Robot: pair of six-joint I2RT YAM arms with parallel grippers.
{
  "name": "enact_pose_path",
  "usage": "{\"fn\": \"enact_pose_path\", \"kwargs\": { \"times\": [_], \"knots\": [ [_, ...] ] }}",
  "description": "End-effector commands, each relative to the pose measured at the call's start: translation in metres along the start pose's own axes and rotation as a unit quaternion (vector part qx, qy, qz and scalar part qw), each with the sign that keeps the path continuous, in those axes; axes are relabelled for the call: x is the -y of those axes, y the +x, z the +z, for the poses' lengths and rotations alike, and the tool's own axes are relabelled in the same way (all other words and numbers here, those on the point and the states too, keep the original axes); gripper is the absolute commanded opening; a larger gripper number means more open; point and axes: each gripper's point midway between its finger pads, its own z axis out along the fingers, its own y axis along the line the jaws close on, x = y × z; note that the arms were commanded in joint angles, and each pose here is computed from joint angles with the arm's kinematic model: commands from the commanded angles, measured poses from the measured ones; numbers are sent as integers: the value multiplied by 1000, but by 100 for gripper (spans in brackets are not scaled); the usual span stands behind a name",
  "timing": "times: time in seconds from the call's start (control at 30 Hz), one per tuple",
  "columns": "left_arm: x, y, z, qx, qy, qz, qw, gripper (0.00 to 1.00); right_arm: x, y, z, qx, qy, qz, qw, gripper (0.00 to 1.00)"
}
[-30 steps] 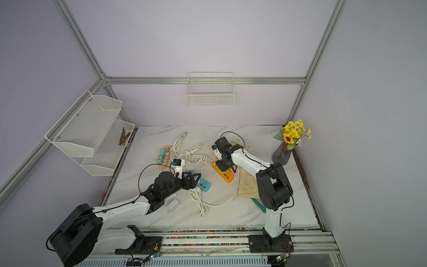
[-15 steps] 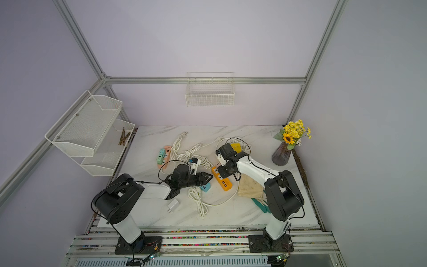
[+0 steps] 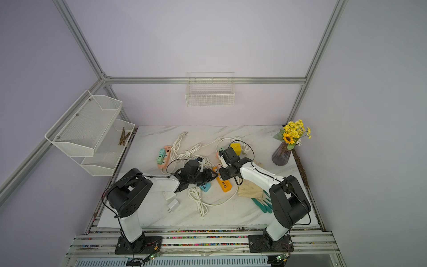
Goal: Pull the plug off the socket
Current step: Remove the plug from the socket.
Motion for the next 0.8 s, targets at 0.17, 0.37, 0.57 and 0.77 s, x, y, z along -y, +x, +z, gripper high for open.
{"fn": "enact_pose_path", "kwargs": {
  "times": [0.17, 0.37, 0.57, 0.77],
  "knots": [
    [-21, 27, 21, -61, -32, -22, 997, 52, -1, 13, 13, -16, 17, 11, 1000, 20],
    [-50, 34, 19, -65, -90, -35, 993, 42, -8, 15, 18, -22, 23, -2, 999, 20],
    [-63, 40, 23, -82, -117, -43, 989, 41, -16, 12, 15, -14, 22, -13, 1000, 20],
    [-76, 41, 22, -83, -151, -45, 984, 33, -15, 10, 14, -8, 31, -15, 999, 20]
  ]
}}
